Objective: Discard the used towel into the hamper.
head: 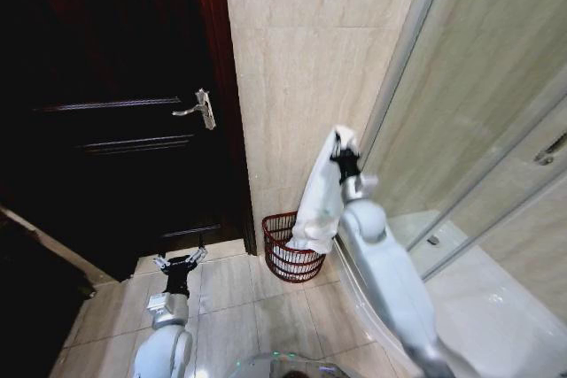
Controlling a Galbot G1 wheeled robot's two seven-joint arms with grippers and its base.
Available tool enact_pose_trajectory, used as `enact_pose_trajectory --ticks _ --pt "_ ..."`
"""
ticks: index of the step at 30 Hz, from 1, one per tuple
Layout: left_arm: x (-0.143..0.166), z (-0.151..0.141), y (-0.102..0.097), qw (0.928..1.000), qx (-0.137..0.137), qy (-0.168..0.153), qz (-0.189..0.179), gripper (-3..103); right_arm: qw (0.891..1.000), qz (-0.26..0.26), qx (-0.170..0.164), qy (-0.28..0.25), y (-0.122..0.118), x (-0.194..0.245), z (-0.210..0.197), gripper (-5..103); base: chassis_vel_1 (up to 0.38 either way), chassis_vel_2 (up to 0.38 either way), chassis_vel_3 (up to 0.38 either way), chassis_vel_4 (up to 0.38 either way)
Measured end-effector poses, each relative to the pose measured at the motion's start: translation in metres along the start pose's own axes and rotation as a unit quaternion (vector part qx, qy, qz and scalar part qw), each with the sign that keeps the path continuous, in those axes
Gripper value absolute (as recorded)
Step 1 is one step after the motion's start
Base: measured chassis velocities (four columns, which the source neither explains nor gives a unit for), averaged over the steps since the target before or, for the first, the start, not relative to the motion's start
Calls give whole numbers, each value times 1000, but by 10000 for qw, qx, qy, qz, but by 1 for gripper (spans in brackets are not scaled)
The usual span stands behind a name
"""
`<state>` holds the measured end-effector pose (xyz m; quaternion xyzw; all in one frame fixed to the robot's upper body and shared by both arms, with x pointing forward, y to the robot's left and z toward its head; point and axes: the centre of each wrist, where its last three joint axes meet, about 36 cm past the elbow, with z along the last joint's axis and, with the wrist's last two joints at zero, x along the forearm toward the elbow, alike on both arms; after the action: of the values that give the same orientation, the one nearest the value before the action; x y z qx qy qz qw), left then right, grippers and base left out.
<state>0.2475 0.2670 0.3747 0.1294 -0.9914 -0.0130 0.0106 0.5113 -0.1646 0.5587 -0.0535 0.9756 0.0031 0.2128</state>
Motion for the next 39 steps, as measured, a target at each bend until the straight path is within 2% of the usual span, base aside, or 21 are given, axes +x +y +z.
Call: enact_pose_trajectory --ticks 3,6,9,17,23,27,32,33,36,37,39 --pt "-1 -1 -2 10000 7 -50 23 100 9998 -146 -50 91 8 8 24 3 0 0 0 0" --pt "-3 -2 -5 10000 0 -73 46 100 9998 -184 -82 70 14 9 30 3 0 0 0 0" --pt "-3 -2 -8 9999 -16 -93 73 100 9998 -162 -91 -64 13 -6 17 3 0 0 0 0" --pt "-4 -2 -12 9999 -26 -113 110 100 9978 -266 115 -602 -10 -78 -49 3 0 0 0 0" --pt "-3 -1 -9 9998 -48 -139 94 100 9965 -342 150 -745 -4 -100 -63 3 0 0 0 0" --pt "-4 0 -9 9998 -39 -179 89 100 9977 -408 132 -525 3 -86 -37 3 0 0 0 0" --pt "-6 5 -10 9997 -13 -220 94 100 9984 -539 175 -22 15 -36 50 3 0 0 0 0" --pt "-6 5 -10 9997 -13 -220 94 100 9984 -539 175 -22 15 -36 50 3 0 0 0 0" --pt "-6 6 -13 9996 17 -239 142 100 9979 -513 323 247 23 -5 114 3 0 0 0 0" --pt "-6 6 -13 9996 17 -239 142 100 9979 -513 323 247 23 -5 114 3 0 0 0 0" --pt "-6 4 -13 9995 16 -266 154 100 9968 -466 410 507 24 22 153 3 0 0 0 0"
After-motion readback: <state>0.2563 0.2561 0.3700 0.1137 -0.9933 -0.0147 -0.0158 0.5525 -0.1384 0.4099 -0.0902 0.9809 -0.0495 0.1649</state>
